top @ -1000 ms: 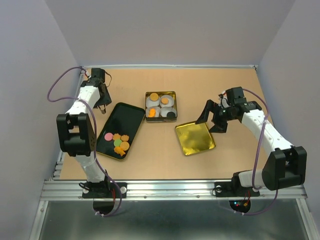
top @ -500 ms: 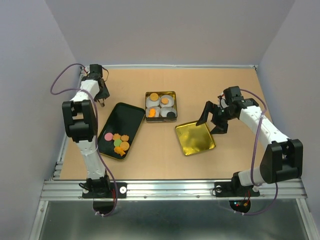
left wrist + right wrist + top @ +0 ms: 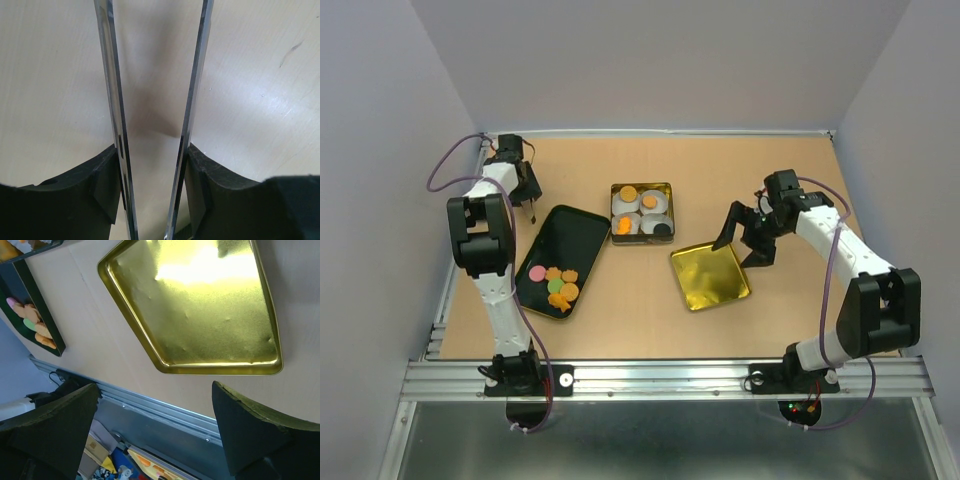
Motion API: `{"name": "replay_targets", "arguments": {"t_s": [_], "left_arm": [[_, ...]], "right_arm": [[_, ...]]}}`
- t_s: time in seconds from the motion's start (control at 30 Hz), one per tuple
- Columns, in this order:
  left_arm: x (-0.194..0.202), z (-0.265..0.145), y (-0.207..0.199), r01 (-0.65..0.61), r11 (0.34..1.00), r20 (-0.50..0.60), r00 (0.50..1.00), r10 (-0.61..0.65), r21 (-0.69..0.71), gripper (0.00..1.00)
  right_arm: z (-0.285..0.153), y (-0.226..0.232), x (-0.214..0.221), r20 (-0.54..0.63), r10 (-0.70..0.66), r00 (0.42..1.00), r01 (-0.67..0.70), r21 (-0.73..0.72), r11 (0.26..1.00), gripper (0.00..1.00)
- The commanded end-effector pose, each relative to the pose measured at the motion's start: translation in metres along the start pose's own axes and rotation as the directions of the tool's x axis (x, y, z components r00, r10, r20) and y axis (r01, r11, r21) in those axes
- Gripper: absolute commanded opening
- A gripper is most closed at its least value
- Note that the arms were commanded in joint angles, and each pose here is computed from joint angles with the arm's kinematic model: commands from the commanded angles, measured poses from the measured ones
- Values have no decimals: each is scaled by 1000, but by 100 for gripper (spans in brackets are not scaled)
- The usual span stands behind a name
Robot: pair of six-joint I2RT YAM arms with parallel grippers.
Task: Pack the cookies
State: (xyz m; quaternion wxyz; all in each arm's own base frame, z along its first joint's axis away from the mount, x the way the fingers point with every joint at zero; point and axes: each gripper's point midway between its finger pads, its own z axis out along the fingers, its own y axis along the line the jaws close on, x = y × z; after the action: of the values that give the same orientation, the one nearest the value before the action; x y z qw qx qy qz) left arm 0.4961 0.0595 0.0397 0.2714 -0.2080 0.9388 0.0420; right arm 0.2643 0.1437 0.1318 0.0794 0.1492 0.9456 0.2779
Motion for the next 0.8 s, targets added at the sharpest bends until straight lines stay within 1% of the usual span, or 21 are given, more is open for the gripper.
{"name": "replay_targets", "arguments": {"t_s": [0.0, 0.17, 0.37, 0.4, 0.43, 0.47, 0.6, 0.67, 0.73, 0.77], "left_arm": [[-23, -8, -9, 9, 999, 60, 998, -12, 51, 57], [-15, -6, -8, -1, 999, 37, 999, -1, 52, 58], [6, -7, -8, 10, 997, 2, 1000, -10, 77, 60], [9, -6, -7, 13, 997, -4, 1000, -12, 75, 63], [10, -8, -7, 14, 997, -4, 1000, -14, 75, 64], [13, -8, -6, 13, 997, -11, 1000, -13, 77, 68], [20, -9, -3, 11, 998, -23, 1000, -9, 66, 73], [22, -12, 0, 10, 998, -25, 1000, -9, 60, 78], [22, -16, 0, 8, 998, -21, 1000, -7, 64, 87], [20, -19, 0, 11, 998, -15, 1000, -10, 65, 96]], "right_arm": [[-8, 14, -11, 29, -11, 1000, 12, -13, 1000, 100], [-7, 15, -13, 31, -5, 1000, 5, -14, 1000, 100], [-7, 16, -16, 39, -13, 999, 13, -15, 1000, 100], [-8, 16, -16, 42, -16, 999, 16, -15, 1000, 100], [-8, 15, -17, 45, -17, 999, 17, -15, 1000, 100], [-8, 16, -16, 43, -21, 999, 22, -16, 1000, 100], [-8, 16, -16, 41, -29, 999, 29, -19, 999, 100], [-8, 16, -16, 43, -37, 998, 38, -18, 999, 100], [-7, 15, -15, 37, -39, 999, 40, -18, 999, 100], [-7, 15, -15, 37, -40, 999, 40, -20, 999, 100]]}}
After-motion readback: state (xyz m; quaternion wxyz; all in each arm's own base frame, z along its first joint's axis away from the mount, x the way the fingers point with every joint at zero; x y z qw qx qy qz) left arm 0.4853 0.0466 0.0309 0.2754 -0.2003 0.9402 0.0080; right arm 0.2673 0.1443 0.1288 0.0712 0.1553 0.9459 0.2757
